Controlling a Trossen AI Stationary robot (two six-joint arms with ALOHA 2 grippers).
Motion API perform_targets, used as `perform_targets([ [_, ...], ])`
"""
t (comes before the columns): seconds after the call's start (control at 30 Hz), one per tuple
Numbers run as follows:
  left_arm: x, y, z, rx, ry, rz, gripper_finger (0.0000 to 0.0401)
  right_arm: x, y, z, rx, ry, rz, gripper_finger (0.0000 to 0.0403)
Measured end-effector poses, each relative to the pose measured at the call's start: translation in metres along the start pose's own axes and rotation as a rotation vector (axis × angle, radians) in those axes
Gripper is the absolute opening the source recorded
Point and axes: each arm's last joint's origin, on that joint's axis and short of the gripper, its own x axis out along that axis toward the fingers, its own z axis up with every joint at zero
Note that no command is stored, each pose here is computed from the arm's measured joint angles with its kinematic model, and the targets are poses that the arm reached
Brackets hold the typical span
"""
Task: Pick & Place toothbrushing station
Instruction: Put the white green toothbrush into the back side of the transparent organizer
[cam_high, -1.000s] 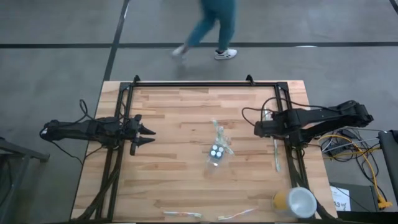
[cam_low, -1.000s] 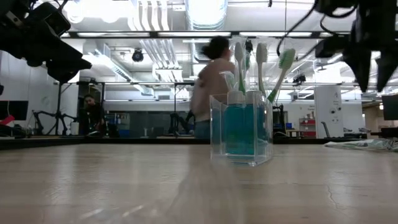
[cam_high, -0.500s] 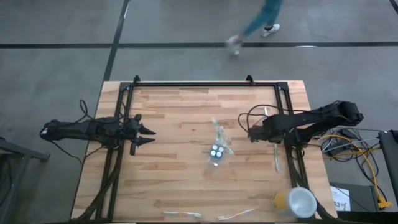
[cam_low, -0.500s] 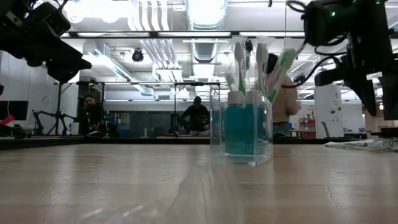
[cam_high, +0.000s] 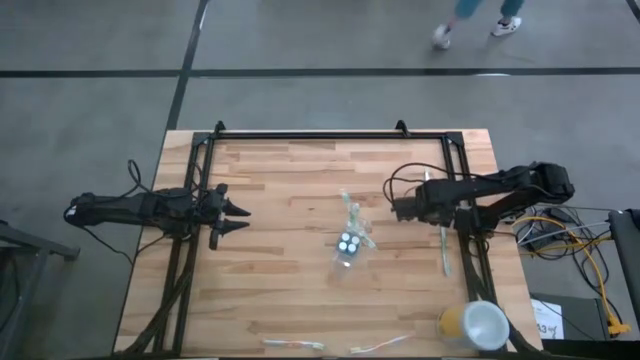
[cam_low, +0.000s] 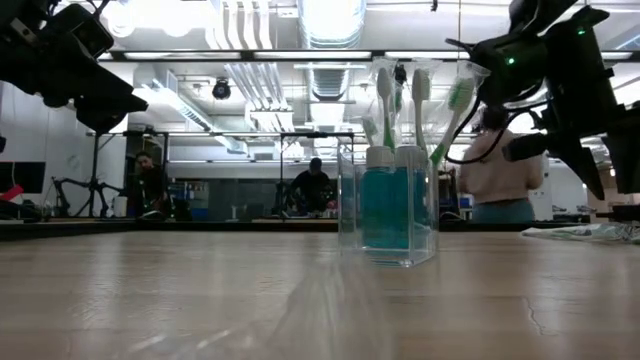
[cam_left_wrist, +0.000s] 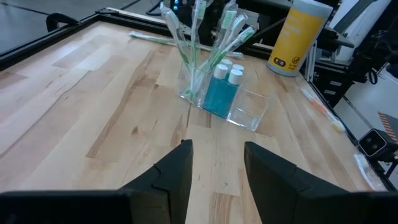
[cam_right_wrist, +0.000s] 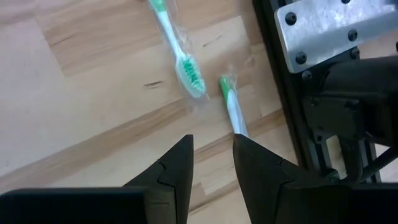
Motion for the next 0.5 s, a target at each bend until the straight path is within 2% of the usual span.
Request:
perform_targets([
  [0.13, 0.000, 0.000, 0.000, 0.000, 0.000, 0.000, 0.0149, 0.002, 0.002, 0.005, 0.002, 0.011, 0.002, 0.0107],
  [0.37, 0.000, 0.000, 0.000, 0.000, 0.000, -0.001, 0.0149, 0.016, 0.011, 0.007, -0.027, 0.085, 0.071, 0.0107],
  [0.5, 0.000, 0.000, 0.000, 0.000, 0.000, -0.001, 0.0149, 0.028, 0.006, 0.007, -0.035, 0.088, 0.039, 0.0107],
])
